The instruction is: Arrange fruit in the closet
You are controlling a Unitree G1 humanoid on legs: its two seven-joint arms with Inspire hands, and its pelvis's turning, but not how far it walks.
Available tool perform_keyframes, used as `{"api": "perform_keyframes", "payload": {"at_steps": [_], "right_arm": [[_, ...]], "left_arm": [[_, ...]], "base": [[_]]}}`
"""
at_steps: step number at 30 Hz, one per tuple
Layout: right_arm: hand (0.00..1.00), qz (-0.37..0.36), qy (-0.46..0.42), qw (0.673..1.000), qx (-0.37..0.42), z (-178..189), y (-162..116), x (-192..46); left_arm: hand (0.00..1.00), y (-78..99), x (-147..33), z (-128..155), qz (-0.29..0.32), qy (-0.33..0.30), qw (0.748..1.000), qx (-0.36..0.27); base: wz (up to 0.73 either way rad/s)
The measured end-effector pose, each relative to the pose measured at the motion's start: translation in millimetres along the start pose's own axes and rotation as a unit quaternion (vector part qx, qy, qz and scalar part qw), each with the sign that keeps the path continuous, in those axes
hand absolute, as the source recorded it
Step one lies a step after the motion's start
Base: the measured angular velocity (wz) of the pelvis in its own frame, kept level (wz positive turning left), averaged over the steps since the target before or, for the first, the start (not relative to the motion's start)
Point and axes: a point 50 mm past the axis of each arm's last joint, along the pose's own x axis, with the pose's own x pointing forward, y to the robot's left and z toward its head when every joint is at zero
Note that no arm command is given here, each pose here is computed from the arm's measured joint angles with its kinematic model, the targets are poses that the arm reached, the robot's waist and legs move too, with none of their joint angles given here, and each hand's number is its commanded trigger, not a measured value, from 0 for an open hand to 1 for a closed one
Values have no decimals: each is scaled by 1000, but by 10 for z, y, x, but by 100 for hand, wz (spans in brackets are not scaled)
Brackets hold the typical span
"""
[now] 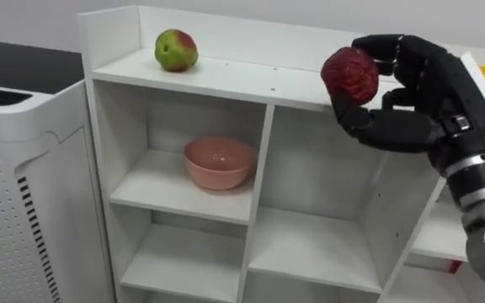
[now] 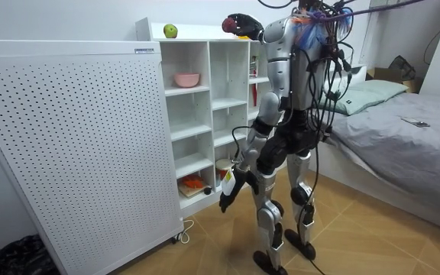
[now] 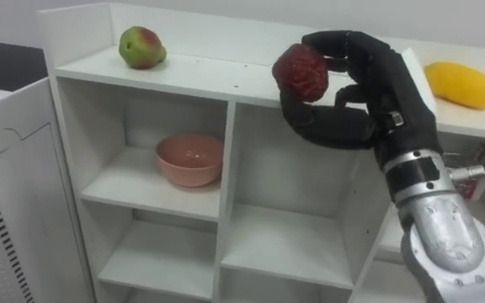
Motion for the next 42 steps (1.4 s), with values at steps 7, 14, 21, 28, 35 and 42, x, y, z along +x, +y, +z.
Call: {"api": "perform_keyframes", "payload": {"at_steps": [7,14,21,28,35,42], "right_arm": [[100,61,22,997,46,-107,286,-233],[100,111,90,986,88,-392,544,-470],[100,115,185,967,130,-816,722,-724],[100,56,366,912,174,-1574,786,-1160],[100,-93,434,818,367,-1889,729,-1261],[100,-223,380,707,553,-1937,601,-895]], "left_arm": [[0,-121,-15,-6,-17,-4,1000,25],[0,-242,-21,-19,-43,1,999,22],[0,-237,-6,43,-42,-7,999,-3],[0,-198,31,134,-39,-1,999,-26],[0,-235,27,184,-49,-2,997,-57],[0,-314,8,275,-64,-7,997,-49]], "base": [[-1],[-11],[1],[5],[9],[9]]}}
